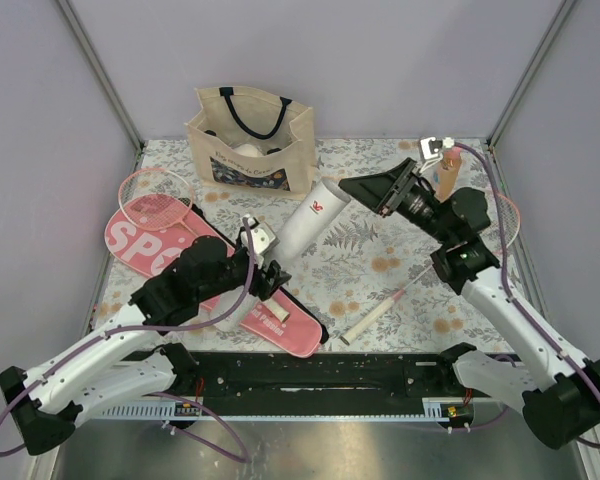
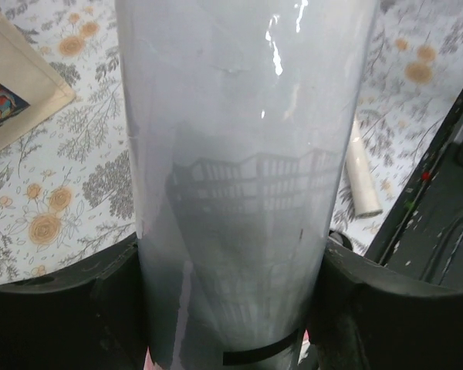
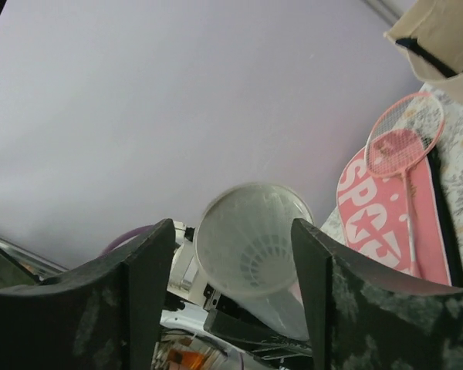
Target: Pack up the badminton gear
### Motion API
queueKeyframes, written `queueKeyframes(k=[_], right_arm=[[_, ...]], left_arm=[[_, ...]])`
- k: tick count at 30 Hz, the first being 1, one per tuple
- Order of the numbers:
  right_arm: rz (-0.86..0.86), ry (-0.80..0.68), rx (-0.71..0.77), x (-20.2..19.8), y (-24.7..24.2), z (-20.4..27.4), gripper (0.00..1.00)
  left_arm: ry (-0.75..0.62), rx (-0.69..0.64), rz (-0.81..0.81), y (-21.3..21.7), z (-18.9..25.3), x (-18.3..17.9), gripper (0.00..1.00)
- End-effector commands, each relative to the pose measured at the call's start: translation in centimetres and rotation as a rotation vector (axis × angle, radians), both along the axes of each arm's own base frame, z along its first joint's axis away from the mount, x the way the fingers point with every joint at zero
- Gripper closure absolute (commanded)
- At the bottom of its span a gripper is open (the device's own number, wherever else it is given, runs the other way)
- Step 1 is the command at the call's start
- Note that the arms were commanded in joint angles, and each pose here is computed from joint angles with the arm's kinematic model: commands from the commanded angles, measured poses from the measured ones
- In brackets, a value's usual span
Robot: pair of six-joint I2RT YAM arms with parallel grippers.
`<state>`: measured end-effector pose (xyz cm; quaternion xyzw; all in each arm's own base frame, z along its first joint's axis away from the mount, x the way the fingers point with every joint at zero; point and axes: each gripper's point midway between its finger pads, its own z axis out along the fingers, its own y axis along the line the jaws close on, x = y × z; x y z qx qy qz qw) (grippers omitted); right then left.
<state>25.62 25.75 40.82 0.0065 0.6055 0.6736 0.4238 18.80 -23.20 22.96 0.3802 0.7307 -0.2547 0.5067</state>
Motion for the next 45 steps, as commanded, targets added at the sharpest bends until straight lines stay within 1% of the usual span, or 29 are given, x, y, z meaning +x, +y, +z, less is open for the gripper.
queueKeyframes(k=[1,4,7,9,11,12,16,19,22,25,33,36,39,40,43,45], right_arm=[[-0.135,-0.055,-0.096,-1.1,-1.9,2.9,0.24],[-0.262,-0.120,-0.099,-1.8,-4.3,5.7,0.19],[-0.323,-0.155,-0.093,-2.3,-5.6,6.1,0.17],[-0.305,-0.155,-0.099,-2.4,-5.3,5.5,0.14],[-0.247,-0.165,-0.110,-2.7,-4.5,4.7,0.03],[-0.217,-0.181,-0.110,-2.9,-4.0,4.6,0.02],[-0.084,-0.250,-0.078,-4.0,-1.9,4.6,0.02],[-0.065,-0.277,-0.078,-3.8,-0.6,4.3,0.01],[-0.032,-0.288,-0.114,-3.6,1.4,3.2,0.01],[0.006,-0.265,-0.109,-3.1,2.8,2.2,0.00],[0.024,-0.189,-0.104,-2.2,5.2,-0.8,0.00],[0.054,-0.178,-0.094,-2.6,6.2,-1.6,0.04],[0.105,-0.179,-0.076,-3.2,7.1,-1.6,0.12],[0.113,-0.175,-0.071,-3.2,7.3,-1.5,0.13],[0.115,-0.166,-0.055,-2.9,7.5,-1.5,0.18],[0.118,-0.164,-0.035,-2.8,7.7,-1.2,0.26]], left_arm=[[-0.175,-0.405,0.051,-1.4,14.0,1.0,0.46],[-0.121,-0.407,0.058,-1.6,13.2,0.9,0.46],[-0.095,-0.421,0.062,-1.6,12.9,0.8,0.46],[-0.081,-0.441,0.063,-1.6,13.0,0.6,0.46],[-0.065,-0.465,0.064,-1.6,13.3,0.4,0.47],[-0.052,-0.474,0.061,-1.8,13.4,0.3,0.46],[0.016,-0.502,0.056,-2.5,13.0,0.2,0.46],[0.079,-0.507,0.065,-3.4,12.2,0.6,0.46],[0.134,-0.487,0.021,-4.6,11.3,0.2,0.44],[0.155,-0.488,0.017,-5.0,10.7,0.3,0.42],[0.130,-0.500,-0.003,-5.3,10.8,0.3,0.38],[0.138,-0.489,-0.002,-5.5,10.3,0.5,0.38],[0.149,-0.482,0.001,-5.6,9.8,0.6,0.37],[0.153,-0.483,0.002,-5.6,9.8,0.6,0.36],[0.157,-0.474,0.001,-5.5,9.4,0.5,0.31],[0.149,-0.464,-0.003,-5.4,9.3,0.3,0.24]])
